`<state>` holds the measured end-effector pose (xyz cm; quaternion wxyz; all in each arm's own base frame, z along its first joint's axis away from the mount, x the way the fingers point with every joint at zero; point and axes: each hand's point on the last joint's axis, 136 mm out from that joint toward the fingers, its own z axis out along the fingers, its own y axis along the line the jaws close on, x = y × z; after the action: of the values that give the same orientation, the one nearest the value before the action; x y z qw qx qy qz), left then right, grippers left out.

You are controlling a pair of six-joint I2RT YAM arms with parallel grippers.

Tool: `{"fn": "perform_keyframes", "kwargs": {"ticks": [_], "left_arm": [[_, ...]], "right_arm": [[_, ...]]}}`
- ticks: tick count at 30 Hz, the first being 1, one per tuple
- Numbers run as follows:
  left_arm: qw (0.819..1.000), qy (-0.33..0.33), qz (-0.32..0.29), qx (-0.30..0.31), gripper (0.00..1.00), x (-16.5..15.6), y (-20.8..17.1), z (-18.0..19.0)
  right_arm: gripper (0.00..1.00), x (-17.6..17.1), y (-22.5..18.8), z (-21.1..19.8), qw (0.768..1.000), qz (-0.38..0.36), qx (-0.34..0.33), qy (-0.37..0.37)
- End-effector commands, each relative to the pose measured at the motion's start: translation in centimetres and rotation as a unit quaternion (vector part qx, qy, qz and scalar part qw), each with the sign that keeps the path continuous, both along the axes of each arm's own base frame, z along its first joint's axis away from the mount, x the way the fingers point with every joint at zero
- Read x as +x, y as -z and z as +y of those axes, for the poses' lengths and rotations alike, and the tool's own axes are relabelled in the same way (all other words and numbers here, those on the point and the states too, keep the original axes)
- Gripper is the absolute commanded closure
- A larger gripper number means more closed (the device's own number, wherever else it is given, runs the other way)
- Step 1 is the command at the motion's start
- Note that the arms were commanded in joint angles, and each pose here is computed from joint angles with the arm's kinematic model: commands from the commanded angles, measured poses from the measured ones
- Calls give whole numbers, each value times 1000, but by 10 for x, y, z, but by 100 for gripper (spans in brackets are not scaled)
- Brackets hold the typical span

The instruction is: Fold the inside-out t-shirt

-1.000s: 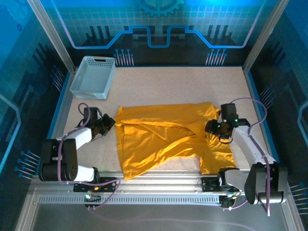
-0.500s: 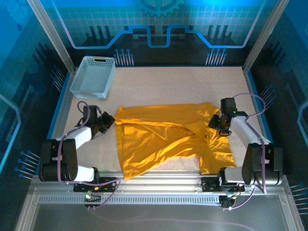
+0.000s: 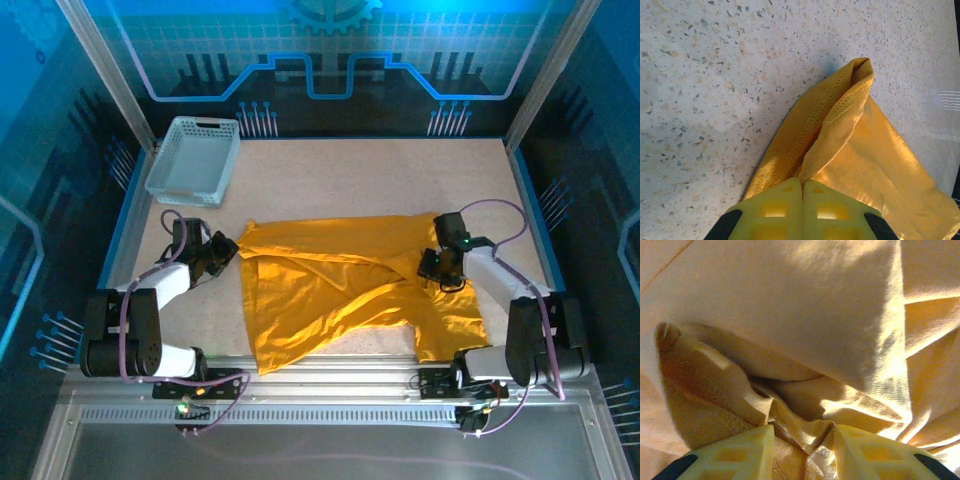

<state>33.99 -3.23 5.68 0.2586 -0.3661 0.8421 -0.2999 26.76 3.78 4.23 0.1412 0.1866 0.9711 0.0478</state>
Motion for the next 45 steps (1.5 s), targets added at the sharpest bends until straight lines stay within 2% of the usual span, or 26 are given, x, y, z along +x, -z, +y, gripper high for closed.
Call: {"fn": "perform_keyframes", "kwargs": {"ticks": [1, 4, 6, 12, 16, 20, 25, 32, 36, 40, 45], "left_arm": [[1000, -3, -13, -2, 100, 8, -9, 3], [1000, -2, -15, -3, 100, 9, -10, 3], [1000, 0, -16, -3, 100, 8, -10, 2], [1000, -1, -15, 3, 100, 7, -10, 4], [1000, 0, -14, 6, 100, 9, -10, 4], [1000, 0, -17, 6, 100, 11, -14, 5], [1000, -1, -21, 6, 100, 13, -17, 5], [1000, 1, -19, 13, 100, 12, -18, 6], [1000, -1, -22, 14, 100, 14, -21, 7], [999, -2, -32, 13, 100, 21, -31, 7], [998, -5, -59, 13, 100, 35, -58, 9]], "right_arm": [[61, 4, 4, 0, 1000, 9, -17, 9], [59, 5, 4, -1, 999, 14, -39, 5], [54, 6, 5, -2, 999, 12, -47, 3], [61, 1, 3, -14, 997, 20, -79, 6], [60, -5, -7, -23, 996, 9, -87, 13], [56, -12, -6, -20, 997, 15, -75, 9], [59, -15, 5, -13, 999, 29, -43, 10], [72, -18, 6, -15, 998, 34, -47, 11], [85, -22, -1, -18, 998, 25, -55, 12], [96, -20, -26, -26, 997, -6, -72, 16], [99, -3, -79, -39, 993, -76, -85, 24]]}}
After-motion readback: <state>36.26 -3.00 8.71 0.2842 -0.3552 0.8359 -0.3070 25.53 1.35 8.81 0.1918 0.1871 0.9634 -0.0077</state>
